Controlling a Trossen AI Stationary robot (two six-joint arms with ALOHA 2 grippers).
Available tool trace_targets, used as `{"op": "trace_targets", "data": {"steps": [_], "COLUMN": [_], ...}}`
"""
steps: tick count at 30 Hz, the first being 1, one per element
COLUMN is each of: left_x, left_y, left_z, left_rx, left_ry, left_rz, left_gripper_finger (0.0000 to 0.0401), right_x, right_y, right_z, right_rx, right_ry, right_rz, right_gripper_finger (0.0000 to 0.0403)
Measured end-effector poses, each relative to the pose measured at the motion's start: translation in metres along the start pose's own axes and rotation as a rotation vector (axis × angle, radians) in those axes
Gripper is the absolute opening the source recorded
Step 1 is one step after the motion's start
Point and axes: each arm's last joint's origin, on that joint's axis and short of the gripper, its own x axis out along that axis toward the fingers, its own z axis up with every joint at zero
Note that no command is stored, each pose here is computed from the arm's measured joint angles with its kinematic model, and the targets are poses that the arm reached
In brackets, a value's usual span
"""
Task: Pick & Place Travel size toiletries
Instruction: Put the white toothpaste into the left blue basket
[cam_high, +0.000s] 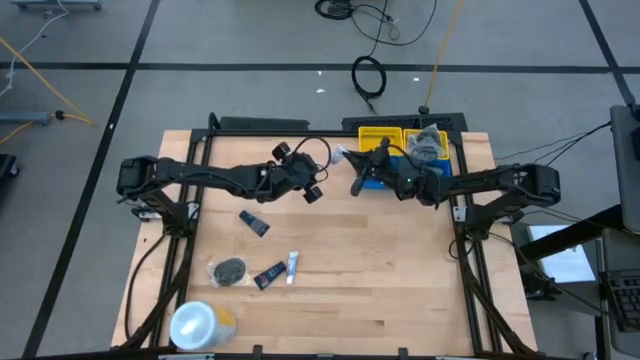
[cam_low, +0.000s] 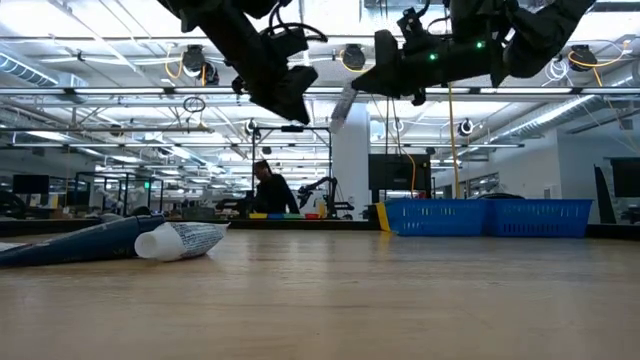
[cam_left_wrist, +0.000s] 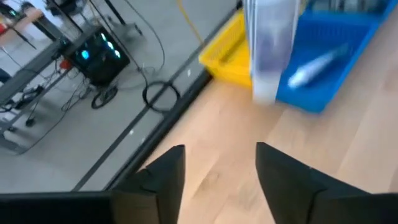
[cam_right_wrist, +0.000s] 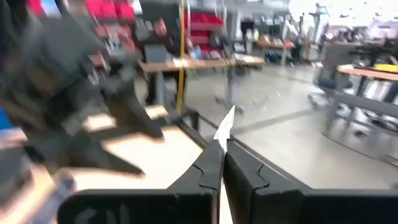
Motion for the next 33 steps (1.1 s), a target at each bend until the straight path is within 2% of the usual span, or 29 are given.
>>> {"op": "trace_targets", "data": {"steps": [5, 11, 14, 17, 23, 28, 33], "left_x": [-0.003, -0.008, -0.011, -0.013, -0.017, -0.019, -0.022], "left_y": [0.004, 0.004, 0.002, -0.001, -0.008, -0.013, -0.016], "left_z": [-0.009, -0.022, -0.026, -0.029, -0.032, -0.033, -0.034], "left_rx": [0.046, 0.097, 0.112, 0.097, 0.094, 0.071, 0.028], "left_ry": [0.092, 0.206, 0.249, 0.283, 0.319, 0.349, 0.387], "left_rz": [-0.003, -0.011, -0.04, -0.091, -0.222, -0.36, -0.475], "left_gripper_finger": [0.0221, 0.0225, 0.0225, 0.0225, 0.0225, 0.0225, 0.0225], "right_x": [-0.015, -0.037, -0.045, -0.05, -0.056, -0.057, -0.057], "right_y": [-0.007, -0.018, -0.02, -0.022, -0.027, -0.028, -0.028], "right_z": [0.006, 0.007, 0.003, -0.001, -0.015, -0.018, -0.019], "right_rx": [-0.117, -0.227, -0.254, -0.263, -0.35, -0.372, -0.384], "right_ry": [0.137, 0.328, 0.41, 0.472, 0.608, 0.629, 0.642], "right_rz": [-0.086, -0.2, -0.2, -0.204, -0.321, -0.372, -0.368], "right_gripper_finger": [0.0, 0.0, 0.0, 0.0, 0.0, 0.0, 0.0]}}
